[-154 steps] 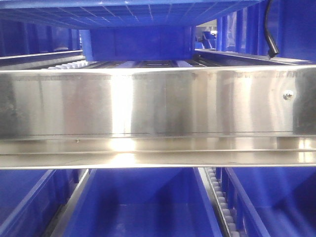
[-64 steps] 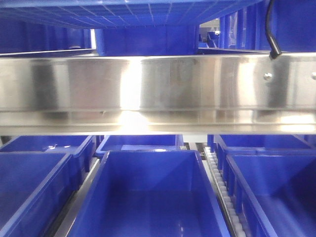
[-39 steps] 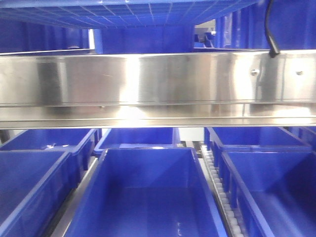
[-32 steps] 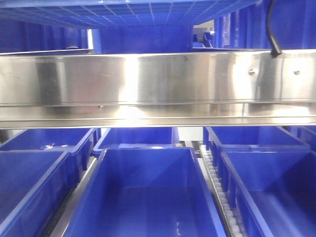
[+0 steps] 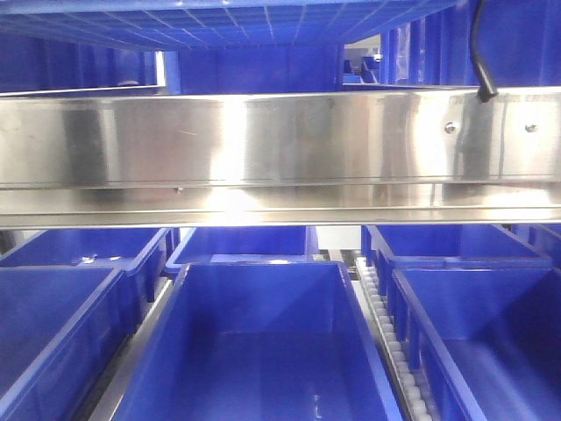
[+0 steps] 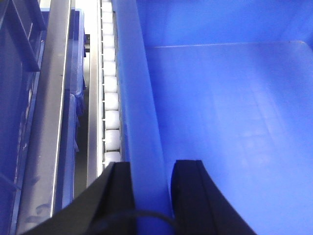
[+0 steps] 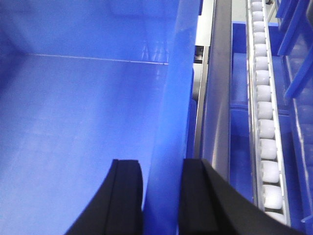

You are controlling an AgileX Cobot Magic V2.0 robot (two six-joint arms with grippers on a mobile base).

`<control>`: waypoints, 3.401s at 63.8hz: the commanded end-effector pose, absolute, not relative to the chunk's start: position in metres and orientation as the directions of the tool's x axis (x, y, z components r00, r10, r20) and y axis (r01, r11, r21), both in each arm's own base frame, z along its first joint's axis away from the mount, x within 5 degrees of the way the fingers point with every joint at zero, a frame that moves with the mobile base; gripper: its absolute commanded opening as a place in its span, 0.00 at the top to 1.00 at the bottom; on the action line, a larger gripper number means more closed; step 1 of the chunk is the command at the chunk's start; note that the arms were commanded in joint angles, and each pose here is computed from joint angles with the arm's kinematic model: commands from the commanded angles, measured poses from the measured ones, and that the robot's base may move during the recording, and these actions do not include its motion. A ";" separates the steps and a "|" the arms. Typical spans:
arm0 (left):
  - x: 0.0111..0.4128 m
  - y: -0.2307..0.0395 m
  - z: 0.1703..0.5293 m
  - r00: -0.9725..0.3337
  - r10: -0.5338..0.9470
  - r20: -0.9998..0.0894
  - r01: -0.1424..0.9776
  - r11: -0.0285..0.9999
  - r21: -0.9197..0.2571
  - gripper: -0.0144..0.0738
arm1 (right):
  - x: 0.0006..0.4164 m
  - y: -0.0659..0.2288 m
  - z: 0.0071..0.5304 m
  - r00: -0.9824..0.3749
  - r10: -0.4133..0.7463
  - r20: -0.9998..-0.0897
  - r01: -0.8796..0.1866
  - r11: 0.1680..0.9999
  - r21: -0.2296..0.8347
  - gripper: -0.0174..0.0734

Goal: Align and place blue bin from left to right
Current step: 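Back the base away from the shelf holding the bin aloft, then turn the base away from the rack while carrying the blue bin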

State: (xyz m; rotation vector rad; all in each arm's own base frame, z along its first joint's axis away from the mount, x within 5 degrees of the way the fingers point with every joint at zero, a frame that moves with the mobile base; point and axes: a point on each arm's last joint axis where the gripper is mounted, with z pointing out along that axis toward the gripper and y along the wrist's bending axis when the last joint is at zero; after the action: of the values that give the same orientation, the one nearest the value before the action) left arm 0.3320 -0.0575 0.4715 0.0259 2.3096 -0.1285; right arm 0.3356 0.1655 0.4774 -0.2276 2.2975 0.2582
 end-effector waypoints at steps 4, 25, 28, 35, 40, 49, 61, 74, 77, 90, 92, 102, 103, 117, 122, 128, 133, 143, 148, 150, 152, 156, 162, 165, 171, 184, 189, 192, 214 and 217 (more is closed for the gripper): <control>0.328 -0.051 0.488 -0.592 -0.001 -0.806 0.052 0.998 -0.039 0.85 | 0.331 0.153 0.497 -0.574 -0.096 -0.813 -0.242 0.969 0.056 0.89; 0.328 -0.051 0.488 -0.592 -0.001 -0.806 0.052 0.998 -0.039 0.85 | 0.331 0.153 0.497 -0.574 -0.096 -0.813 -0.242 0.969 0.056 0.89; 0.328 -0.051 0.488 -0.592 -0.001 -0.806 0.052 0.998 -0.039 0.85 | 0.331 0.153 0.497 -0.574 -0.096 -0.813 -0.242 0.969 0.056 0.89; 0.328 -0.051 0.488 -0.592 -0.001 -0.806 0.052 0.998 -0.039 0.85 | 0.331 0.153 0.497 -0.574 -0.096 -0.813 -0.242 0.969 0.056 0.89; 0.328 -0.051 0.488 -0.592 -0.001 -0.806 0.052 0.998 -0.039 0.85 | 0.331 0.153 0.497 -0.574 -0.096 -0.813 -0.242 0.969 0.056 0.89; 0.328 -0.051 0.488 -0.592 -0.001 -0.806 0.052 0.998 -0.039 0.85 | 0.331 0.153 0.497 -0.574 -0.096 -0.813 -0.242 0.969 0.056 0.89; 0.328 -0.051 0.488 -0.592 -0.001 -0.806 0.052 0.998 -0.039 0.85 | 0.331 0.153 0.497 -0.574 -0.096 -0.813 -0.242 0.969 0.056 0.89; 0.328 -0.051 0.488 -0.592 -0.001 -0.806 0.052 0.998 -0.039 0.85 | 0.331 0.153 0.497 -0.574 -0.096 -0.813 -0.242 0.969 0.056 0.89; 0.328 -0.051 0.488 -0.592 -0.001 -0.806 0.052 0.998 -0.039 0.85 | 0.331 0.153 0.497 -0.574 -0.096 -0.813 -0.242 0.969 0.056 0.89; 0.328 -0.051 0.488 -0.591 0.000 -0.806 0.051 0.998 -0.037 0.85 | 0.331 0.153 0.497 -0.574 -0.096 -0.813 -0.242 0.969 0.056 0.89; 0.328 -0.051 0.488 -0.591 0.000 -0.806 0.051 0.998 -0.037 0.85 | 0.331 0.153 0.497 -0.574 -0.096 -0.813 -0.242 0.969 0.056 0.89; 0.328 -0.051 0.488 -0.591 0.000 -0.806 0.051 0.998 -0.037 0.85 | 0.331 0.153 0.497 -0.574 -0.096 -0.813 -0.242 0.969 0.056 0.89; 0.328 -0.051 0.488 -0.591 0.000 -0.806 0.051 0.998 -0.037 0.85 | 0.331 0.153 0.497 -0.574 -0.096 -0.813 -0.242 0.969 0.056 0.89; 0.328 -0.051 0.488 -0.591 0.000 -0.806 0.051 0.998 -0.037 0.85 | 0.331 0.153 0.497 -0.574 -0.096 -0.813 -0.242 0.969 0.056 0.89; 0.328 -0.051 0.488 -0.591 0.000 -0.806 0.051 0.998 -0.037 0.85 | 0.331 0.153 0.497 -0.574 -0.096 -0.813 -0.242 0.969 0.056 0.89; 0.328 -0.051 0.488 -0.591 0.000 -0.806 0.051 0.998 -0.037 0.85 | 0.331 0.153 0.497 -0.574 -0.096 -0.813 -0.242 0.969 0.056 0.89; 0.328 -0.051 0.488 -0.591 0.000 -0.806 0.051 0.998 -0.037 0.85 | 0.331 0.153 0.497 -0.574 -0.096 -0.813 -0.242 0.969 0.056 0.89; 0.328 -0.051 0.488 -0.591 0.000 -0.806 0.051 0.998 -0.037 0.85 | 0.331 0.153 0.497 -0.574 -0.096 -0.813 -0.242 0.969 0.056 0.89; 0.328 -0.051 0.488 -0.591 0.000 -0.806 0.051 0.998 -0.037 0.85 | 0.331 0.153 0.497 -0.574 -0.096 -0.813 -0.242 0.969 0.056 0.89; 0.328 -0.051 0.488 -0.591 0.000 -0.806 0.051 0.998 -0.037 0.85 | 0.331 0.153 0.497 -0.574 -0.096 -0.813 -0.242 0.969 0.056 0.89; 0.328 -0.051 0.488 -0.591 0.000 -0.806 0.051 0.998 -0.037 0.85 | 0.331 0.153 0.497 -0.574 -0.096 -0.813 -0.242 0.969 0.056 0.89; 0.328 -0.051 0.488 -0.591 0.000 -0.806 0.051 0.998 -0.037 0.85 | 0.331 0.153 0.497 -0.574 -0.096 -0.813 -0.242 0.969 0.056 0.89; 0.328 -0.051 0.488 -0.591 0.000 -0.806 0.051 0.998 -0.037 0.85 | 0.331 0.153 0.497 -0.574 -0.096 -0.813 -0.242 0.969 0.056 0.89; 0.328 -0.051 0.488 -0.591 0.000 -0.806 0.051 0.998 -0.037 0.85 | 0.331 0.153 0.497 -0.574 -0.096 -0.813 -0.242 0.969 0.056 0.89; 0.328 -0.051 0.488 -0.591 0.000 -0.806 0.051 0.998 -0.037 0.85 | 0.331 0.153 0.497 -0.574 -0.096 -0.813 -0.242 0.969 0.056 0.89; 0.328 -0.051 0.488 -0.591 0.000 -0.806 0.051 0.998 -0.037 0.85 | 0.330 0.153 0.497 -0.573 -0.096 -0.814 -0.242 0.969 0.057 0.89; 0.328 -0.051 0.488 -0.591 0.000 -0.806 0.051 0.998 -0.037 0.85 | 0.330 0.153 0.497 -0.573 -0.096 -0.814 -0.242 0.969 0.057 0.89; 0.328 -0.051 0.488 -0.591 0.000 -0.806 0.051 0.998 -0.037 0.85 | 0.330 0.153 0.497 -0.573 -0.096 -0.814 -0.242 0.969 0.057 0.89; 0.328 -0.050 0.488 -0.590 0.003 -0.807 0.048 0.998 -0.031 0.85 | 0.330 0.153 0.497 -0.573 -0.096 -0.814 -0.242 0.969 0.057 0.89; 0.328 -0.050 0.488 -0.590 0.003 -0.807 0.048 0.998 -0.031 0.85 | 0.330 0.153 0.497 -0.573 -0.096 -0.814 -0.242 0.969 0.057 0.89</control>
State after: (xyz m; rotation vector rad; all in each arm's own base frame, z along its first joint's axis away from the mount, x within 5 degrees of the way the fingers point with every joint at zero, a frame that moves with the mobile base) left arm 0.3320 -0.0578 0.4715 0.0278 2.3094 -0.1261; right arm 0.3335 0.1643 0.4786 -0.2261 2.3021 0.2563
